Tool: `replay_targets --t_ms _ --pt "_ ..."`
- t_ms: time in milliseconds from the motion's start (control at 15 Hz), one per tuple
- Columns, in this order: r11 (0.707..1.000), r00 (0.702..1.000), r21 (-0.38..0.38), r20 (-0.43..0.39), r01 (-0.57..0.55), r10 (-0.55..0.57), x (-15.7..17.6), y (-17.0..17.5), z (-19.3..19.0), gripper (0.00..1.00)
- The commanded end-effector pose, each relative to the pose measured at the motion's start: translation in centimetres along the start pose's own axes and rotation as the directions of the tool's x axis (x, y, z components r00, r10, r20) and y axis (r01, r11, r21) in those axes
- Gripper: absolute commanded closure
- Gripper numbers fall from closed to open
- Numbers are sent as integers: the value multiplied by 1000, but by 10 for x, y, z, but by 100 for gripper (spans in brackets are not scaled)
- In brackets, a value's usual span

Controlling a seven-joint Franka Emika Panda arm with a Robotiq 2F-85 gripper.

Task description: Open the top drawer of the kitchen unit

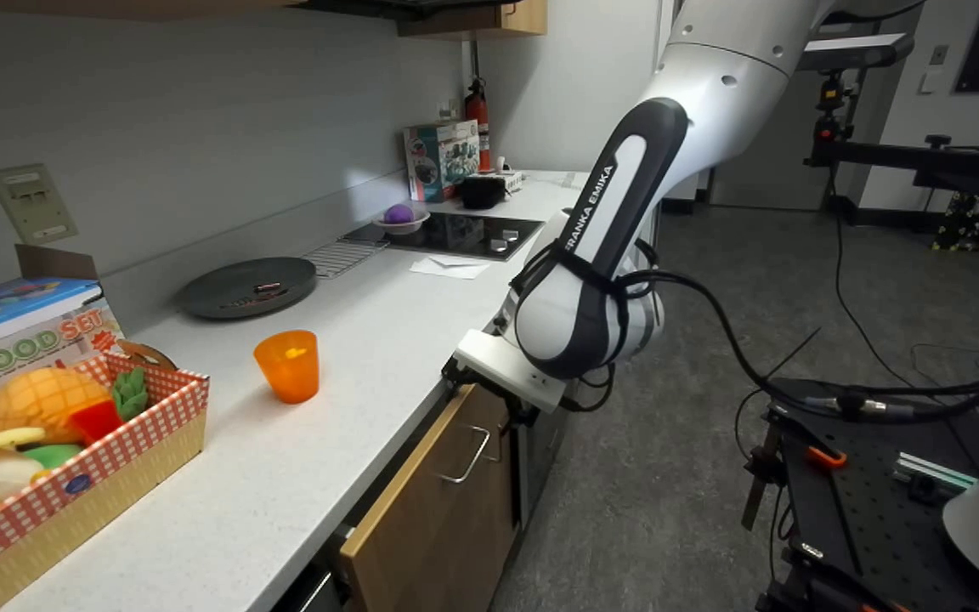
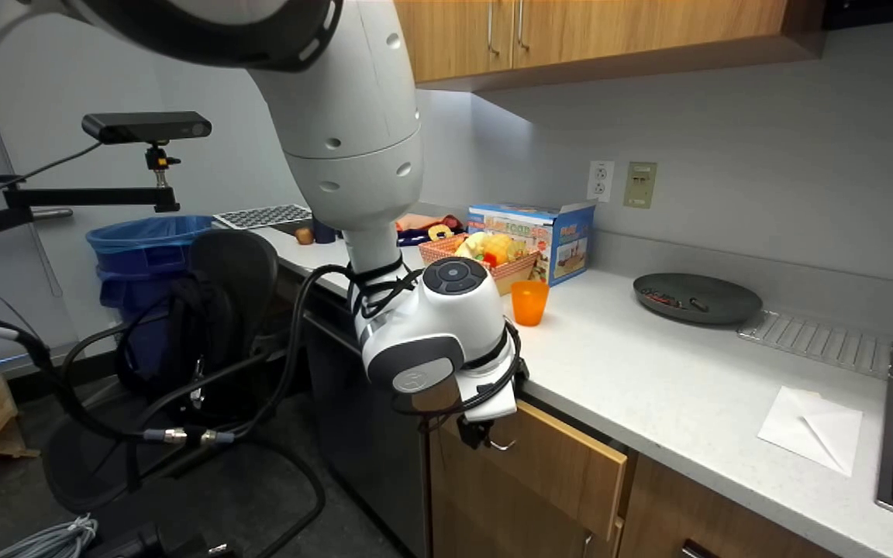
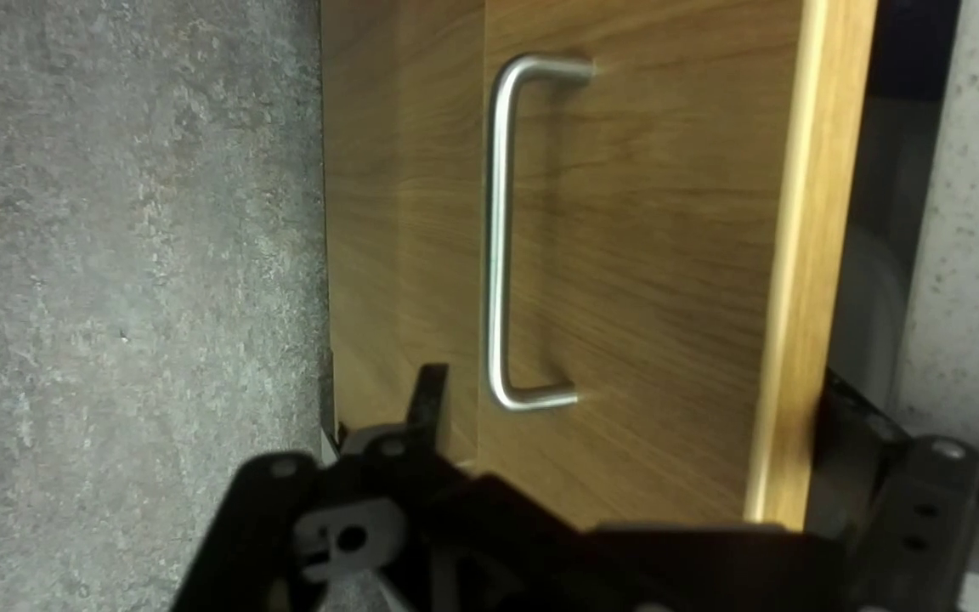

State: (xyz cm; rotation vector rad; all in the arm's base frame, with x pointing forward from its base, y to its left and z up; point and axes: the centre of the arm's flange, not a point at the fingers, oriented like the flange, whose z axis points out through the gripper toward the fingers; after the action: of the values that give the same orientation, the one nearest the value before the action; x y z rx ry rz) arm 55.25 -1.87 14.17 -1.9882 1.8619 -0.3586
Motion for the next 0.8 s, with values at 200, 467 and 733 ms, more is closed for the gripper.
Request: replay_targets --t_ms 200,467,733 --pt "998 1000 -67 -7 -3 2 0 20 -21 0" --pt "993 1000 -120 -3 3 -4 10 41 -43 0" --pt "982 1000 -189 -3 1 -1 14 69 -62 0"
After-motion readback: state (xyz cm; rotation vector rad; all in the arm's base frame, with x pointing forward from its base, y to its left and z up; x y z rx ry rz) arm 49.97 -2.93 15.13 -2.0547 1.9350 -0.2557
